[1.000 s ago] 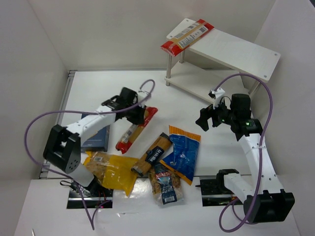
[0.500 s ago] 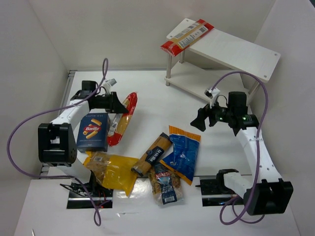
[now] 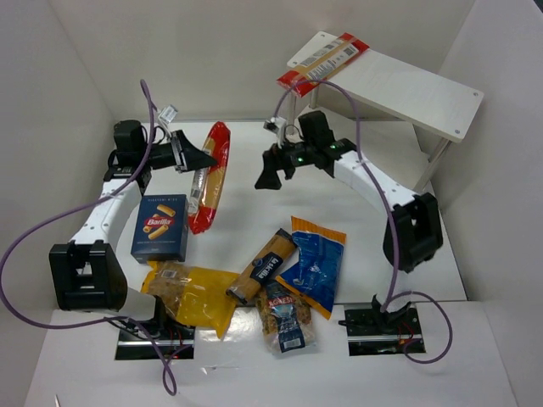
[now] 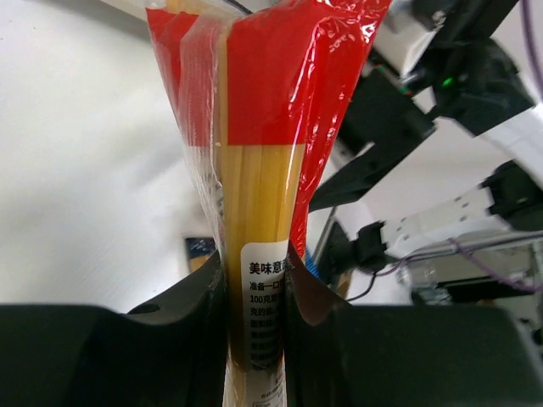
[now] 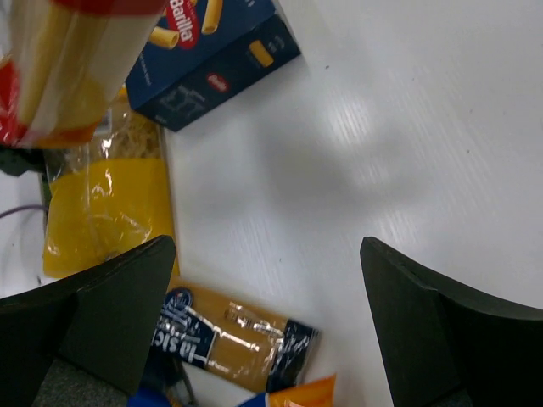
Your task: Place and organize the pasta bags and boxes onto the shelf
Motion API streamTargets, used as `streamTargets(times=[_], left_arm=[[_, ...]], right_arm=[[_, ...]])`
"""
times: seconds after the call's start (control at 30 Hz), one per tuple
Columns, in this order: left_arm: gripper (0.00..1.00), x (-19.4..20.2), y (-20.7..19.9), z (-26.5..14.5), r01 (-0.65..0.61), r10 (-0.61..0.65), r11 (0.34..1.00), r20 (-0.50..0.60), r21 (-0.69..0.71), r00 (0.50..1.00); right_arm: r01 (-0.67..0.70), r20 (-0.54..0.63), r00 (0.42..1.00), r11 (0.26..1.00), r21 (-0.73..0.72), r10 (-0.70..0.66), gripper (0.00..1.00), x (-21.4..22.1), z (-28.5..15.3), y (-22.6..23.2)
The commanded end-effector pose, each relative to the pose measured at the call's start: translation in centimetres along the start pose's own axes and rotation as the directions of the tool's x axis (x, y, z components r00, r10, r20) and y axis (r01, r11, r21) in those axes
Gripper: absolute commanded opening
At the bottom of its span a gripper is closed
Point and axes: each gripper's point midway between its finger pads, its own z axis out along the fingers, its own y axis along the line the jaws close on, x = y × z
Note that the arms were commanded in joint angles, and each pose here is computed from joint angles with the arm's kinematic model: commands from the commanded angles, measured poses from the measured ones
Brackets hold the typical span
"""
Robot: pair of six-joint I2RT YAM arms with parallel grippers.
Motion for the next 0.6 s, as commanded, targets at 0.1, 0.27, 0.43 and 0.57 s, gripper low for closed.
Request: streamTargets(times=[0.1,0.27,0.43,0.57], left_arm=[[0.0,-5.3,-2.8,-1.5,0.057,-0.061,0.998,0.13,0.031,0.99],[0.0,-7.3,-0.4,-2.9,0.126,-0.12,0.992,0.236,-0.012,0.964],[0.0,-9.5,1.3,-5.7,0.161,-0.138,0.986,0.355,-0.037,0.925],[0.0,-10.1,1.7,-6.6,0.174,-0.144,0.984,0.39,-0.043,0.91]], right_arm=[[0.06,0.137,0.989,0.998,-0.035,-0.055,0.98,-9.1,3.3,1.3],[0.061,0.135,0.99,0.991,-0.117,-0.045,0.98,-12.0,6.5,2.5],[0.054,0.123,0.992,0.97,-0.236,-0.025,0.98,-12.8,8.6,5.0],[0.044,0.111,0.994,0.95,-0.308,-0.011,0.98,-12.9,10.0,5.7]])
